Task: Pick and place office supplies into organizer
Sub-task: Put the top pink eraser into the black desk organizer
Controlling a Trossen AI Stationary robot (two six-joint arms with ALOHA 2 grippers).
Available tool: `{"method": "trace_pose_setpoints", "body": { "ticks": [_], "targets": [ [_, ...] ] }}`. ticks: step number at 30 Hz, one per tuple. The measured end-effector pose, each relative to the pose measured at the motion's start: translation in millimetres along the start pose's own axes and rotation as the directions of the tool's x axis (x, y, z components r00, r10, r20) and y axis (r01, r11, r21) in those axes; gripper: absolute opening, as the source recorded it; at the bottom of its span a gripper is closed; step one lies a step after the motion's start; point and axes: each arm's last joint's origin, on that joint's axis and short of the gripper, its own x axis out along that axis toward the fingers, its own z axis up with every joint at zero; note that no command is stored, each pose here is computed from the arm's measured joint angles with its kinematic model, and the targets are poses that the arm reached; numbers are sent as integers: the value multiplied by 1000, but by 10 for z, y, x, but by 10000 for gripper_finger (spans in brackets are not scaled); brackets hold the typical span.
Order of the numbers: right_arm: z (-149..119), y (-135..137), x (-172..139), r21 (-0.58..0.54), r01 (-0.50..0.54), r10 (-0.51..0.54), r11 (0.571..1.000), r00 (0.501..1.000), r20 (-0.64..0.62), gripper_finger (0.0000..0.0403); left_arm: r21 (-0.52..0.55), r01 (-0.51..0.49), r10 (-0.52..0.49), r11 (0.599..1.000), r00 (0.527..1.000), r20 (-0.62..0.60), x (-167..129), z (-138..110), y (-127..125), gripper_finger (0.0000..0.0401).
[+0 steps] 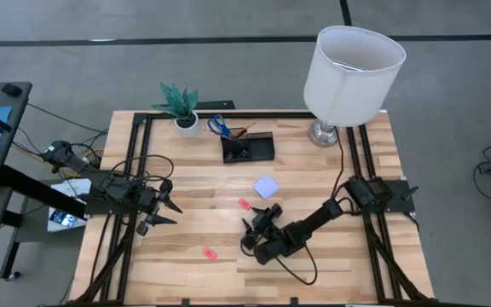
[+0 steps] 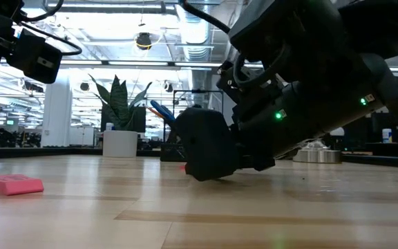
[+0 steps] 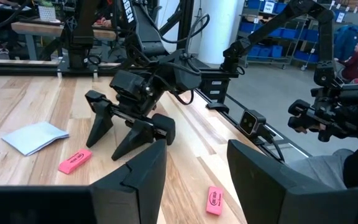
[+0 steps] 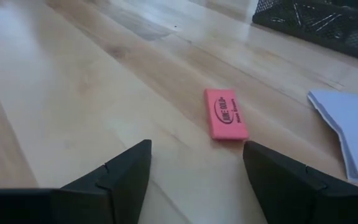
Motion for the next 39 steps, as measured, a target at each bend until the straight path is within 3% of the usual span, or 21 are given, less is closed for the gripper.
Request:
{"method": "trace_pose_setpoints", "body": {
  "ticks": [39],
  "targets": [
    [108, -108, 211, -33, 27, -28, 999, 999, -34, 250, 0, 0, 0, 1000, 1000, 0, 0, -1, 0, 163]
  ]
}}
